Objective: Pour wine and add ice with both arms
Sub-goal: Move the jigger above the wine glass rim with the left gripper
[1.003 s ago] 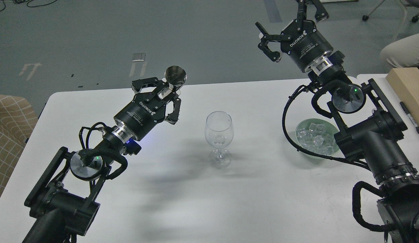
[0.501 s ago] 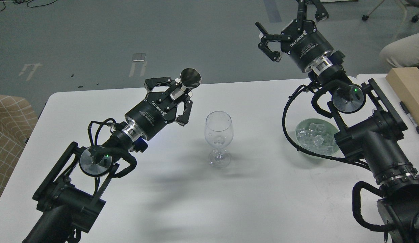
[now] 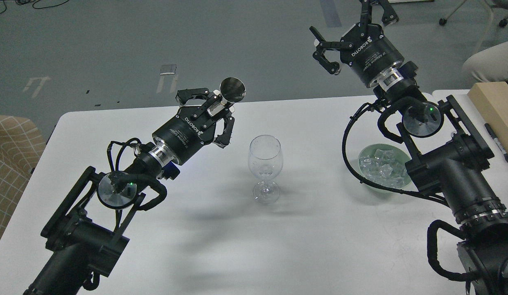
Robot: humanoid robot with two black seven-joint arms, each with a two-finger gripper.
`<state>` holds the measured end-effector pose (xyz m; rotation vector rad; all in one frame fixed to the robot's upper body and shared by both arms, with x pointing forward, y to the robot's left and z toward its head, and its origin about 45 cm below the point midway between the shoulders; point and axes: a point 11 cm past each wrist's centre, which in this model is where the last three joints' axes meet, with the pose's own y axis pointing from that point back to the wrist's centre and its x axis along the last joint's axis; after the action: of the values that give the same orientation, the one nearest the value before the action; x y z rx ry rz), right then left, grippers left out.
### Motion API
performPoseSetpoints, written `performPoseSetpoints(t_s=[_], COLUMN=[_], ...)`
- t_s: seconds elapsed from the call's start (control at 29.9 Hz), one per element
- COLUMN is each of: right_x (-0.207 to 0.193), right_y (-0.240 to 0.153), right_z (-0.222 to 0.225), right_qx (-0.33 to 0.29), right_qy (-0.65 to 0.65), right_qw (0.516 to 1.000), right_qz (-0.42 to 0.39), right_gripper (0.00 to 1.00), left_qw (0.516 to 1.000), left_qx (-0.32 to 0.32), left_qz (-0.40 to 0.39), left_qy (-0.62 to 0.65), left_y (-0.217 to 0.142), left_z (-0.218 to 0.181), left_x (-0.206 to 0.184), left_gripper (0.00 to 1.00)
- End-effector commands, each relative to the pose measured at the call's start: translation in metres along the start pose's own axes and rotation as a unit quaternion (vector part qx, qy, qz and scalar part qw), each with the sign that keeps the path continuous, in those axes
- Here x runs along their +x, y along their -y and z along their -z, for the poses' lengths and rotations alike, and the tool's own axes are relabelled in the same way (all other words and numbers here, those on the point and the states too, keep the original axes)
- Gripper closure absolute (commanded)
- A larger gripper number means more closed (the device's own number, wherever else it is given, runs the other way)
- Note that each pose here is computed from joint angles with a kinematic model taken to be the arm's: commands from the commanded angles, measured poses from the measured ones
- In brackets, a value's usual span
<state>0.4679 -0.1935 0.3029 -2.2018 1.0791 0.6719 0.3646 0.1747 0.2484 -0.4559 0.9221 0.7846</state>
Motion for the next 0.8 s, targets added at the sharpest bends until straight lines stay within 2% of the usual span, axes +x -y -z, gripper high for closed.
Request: performPoseSetpoints(t_s=[0.0, 0.77], right_x=[0.0001, 0.0], right_y=[0.0, 0.0003], right_z=[0.0002, 0.0002], right_qx=[0.001, 0.0], right_qy=[0.0, 0.0], right_qw=[1.0, 1.0], right_qz=[0.0, 0.0], right_gripper=[0.0, 0.0], left_qw=[1.0, 0.999], left_qx=[-0.001, 0.003], left_qz=[0.001, -0.011], left_qy=[0.002, 0.036], left_y=[0.0018, 0.0044], left_z=[-0.0022, -0.0017], left_x=[-0.0008, 0.0026], left_gripper=[0.9, 0.9])
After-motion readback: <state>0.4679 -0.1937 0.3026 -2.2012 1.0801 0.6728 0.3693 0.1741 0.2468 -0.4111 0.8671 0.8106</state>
